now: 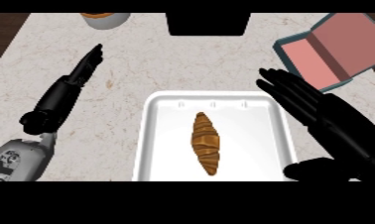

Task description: Pick the croissant from the tray and place it in the cardboard box

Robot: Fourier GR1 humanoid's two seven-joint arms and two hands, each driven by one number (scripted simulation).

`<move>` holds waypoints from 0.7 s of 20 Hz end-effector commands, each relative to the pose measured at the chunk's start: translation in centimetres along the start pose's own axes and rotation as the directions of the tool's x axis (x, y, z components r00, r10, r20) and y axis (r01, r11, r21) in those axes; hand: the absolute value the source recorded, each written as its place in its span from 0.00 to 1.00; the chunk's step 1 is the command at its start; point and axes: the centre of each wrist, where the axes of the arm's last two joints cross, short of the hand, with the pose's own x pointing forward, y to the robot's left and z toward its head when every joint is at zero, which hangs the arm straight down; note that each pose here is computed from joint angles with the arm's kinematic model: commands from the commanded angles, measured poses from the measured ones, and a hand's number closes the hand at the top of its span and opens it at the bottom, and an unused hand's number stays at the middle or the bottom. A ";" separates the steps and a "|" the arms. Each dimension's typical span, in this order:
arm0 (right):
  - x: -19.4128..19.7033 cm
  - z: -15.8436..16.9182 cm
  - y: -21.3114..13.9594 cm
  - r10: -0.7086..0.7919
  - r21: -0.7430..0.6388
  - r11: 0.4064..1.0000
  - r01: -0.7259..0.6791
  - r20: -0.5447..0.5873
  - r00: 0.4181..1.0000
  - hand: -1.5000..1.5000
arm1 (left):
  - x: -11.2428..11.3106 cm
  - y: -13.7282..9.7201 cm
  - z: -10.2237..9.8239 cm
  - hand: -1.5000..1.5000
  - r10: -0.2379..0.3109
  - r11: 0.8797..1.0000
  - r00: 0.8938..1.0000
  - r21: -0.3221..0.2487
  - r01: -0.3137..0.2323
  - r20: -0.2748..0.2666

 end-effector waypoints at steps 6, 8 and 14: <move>7.9 -1.8 1.4 0.280 0.295 0.920 -0.256 -0.042 0.959 0.00 | 1.1 -0.3 -1.0 0.50 -0.003 1.000 1.000 -0.003 0.003 0.013; 10.1 -1.7 2.2 0.305 0.319 0.908 -0.271 -0.060 0.951 0.00 | -0.3 -0.7 -0.6 0.50 0.011 1.000 1.000 -0.017 -0.011 -0.002; 13.9 -5.7 6.0 0.346 0.407 0.873 -0.268 -0.130 0.929 0.00 | 0.7 -0.9 -0.9 0.50 0.006 1.000 1.000 -0.007 -0.006 0.000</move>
